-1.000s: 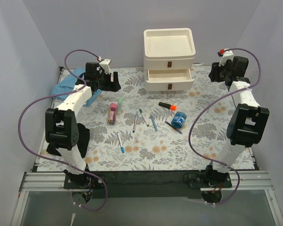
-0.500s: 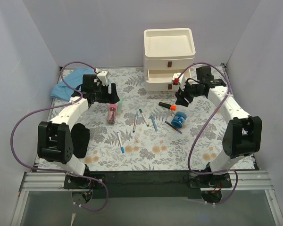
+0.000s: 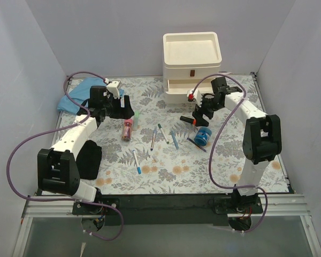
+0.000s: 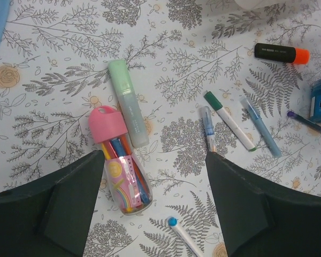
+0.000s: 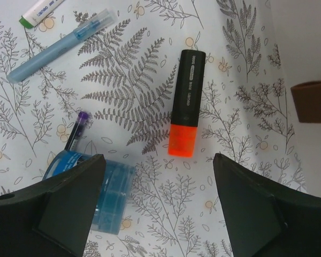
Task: Sort the stationery into containers
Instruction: Pick up the pen from the center of the board.
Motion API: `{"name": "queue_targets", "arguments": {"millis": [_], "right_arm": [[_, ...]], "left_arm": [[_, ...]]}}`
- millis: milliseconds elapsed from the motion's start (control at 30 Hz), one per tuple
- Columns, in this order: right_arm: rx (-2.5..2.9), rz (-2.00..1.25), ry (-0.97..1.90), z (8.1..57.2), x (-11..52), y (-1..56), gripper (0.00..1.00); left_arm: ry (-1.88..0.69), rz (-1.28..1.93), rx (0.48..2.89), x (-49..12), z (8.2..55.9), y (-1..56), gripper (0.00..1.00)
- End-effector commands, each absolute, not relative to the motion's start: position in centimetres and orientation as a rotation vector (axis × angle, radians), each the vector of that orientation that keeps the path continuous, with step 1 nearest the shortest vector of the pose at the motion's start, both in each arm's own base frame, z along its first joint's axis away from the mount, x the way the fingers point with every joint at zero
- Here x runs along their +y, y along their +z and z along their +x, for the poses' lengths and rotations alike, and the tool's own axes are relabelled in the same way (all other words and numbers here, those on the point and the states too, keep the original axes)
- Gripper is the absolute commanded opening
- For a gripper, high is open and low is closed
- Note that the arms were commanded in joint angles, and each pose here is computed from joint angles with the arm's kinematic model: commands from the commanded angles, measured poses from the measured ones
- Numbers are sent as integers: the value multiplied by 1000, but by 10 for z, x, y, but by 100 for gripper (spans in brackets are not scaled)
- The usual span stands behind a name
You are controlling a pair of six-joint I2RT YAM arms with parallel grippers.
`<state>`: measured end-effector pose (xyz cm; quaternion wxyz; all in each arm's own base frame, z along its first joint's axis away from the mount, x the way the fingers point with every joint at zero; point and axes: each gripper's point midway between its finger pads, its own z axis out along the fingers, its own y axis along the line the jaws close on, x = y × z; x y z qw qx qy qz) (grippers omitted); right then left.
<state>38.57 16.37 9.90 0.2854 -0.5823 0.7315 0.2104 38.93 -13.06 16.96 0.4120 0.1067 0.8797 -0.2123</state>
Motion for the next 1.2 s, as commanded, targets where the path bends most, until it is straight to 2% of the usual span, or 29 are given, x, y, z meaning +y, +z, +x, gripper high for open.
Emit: {"name": "queue_targets", "arguments": {"millis": [0, 367, 1100, 1167], "right_arm": [[1908, -1595, 533, 401, 174, 107, 88], [1988, -1678, 466, 404, 174, 70, 81], [2062, -1625, 397, 434, 174, 34, 80], [2072, -1627, 394, 434, 173, 31, 77]], "left_arm": [[-537, 270, 2194, -130, 384, 177, 77], [-551, 264, 2207, -131, 383, 173, 77], [-579, 258, 2238, -136, 393, 160, 77], [-581, 258, 2244, -136, 393, 158, 77]]}}
